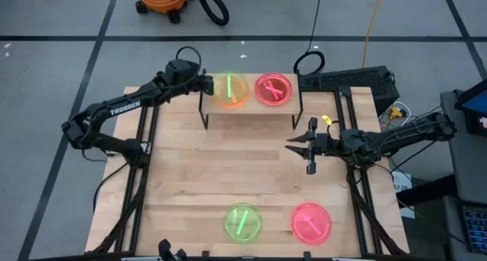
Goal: Place and stack plates onto a shelf
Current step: Stack the pink plate on top of the green plate on the shelf
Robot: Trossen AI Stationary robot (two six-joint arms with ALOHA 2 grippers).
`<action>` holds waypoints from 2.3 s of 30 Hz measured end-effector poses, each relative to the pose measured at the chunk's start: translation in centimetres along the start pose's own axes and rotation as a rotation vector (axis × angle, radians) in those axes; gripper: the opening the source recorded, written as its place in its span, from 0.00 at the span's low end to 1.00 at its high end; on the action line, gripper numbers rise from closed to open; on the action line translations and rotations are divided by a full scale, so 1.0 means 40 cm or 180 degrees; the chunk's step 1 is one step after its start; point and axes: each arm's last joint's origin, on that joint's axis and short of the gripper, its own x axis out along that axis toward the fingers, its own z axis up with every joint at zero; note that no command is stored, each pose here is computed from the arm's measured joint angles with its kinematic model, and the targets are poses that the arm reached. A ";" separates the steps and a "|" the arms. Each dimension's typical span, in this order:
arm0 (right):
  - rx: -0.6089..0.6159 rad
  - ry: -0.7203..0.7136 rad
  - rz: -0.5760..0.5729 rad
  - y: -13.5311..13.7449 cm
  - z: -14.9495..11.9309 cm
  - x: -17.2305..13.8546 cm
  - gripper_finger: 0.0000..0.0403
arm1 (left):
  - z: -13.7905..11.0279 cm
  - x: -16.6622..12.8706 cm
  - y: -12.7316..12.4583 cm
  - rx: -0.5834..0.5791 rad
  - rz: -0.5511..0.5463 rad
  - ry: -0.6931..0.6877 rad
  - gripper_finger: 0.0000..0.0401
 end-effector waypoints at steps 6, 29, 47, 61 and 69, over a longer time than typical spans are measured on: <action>-0.0053 0.0014 -0.0162 -0.004 0.000 0.000 0.20 | -0.002 -0.003 -0.009 0.0083 -0.0059 0.0011 0.26; -0.0050 0.1353 -0.0186 0.011 0.015 0.060 0.20 | -0.016 -0.456 -0.128 0.1157 -0.1497 -0.1556 0.31; 0.0518 0.2966 0.0368 0.053 -0.056 0.108 0.20 | -0.297 -0.349 -0.119 0.0847 -0.2274 -0.1871 0.31; 0.0898 0.3857 0.0749 0.076 -0.124 0.108 0.20 | -0.315 -0.363 -0.141 0.0902 -0.2451 -0.1822 0.31; 0.1059 0.4283 0.0803 0.082 -0.193 0.086 0.29 | -0.324 -0.370 -0.148 0.0916 -0.2545 -0.1768 0.31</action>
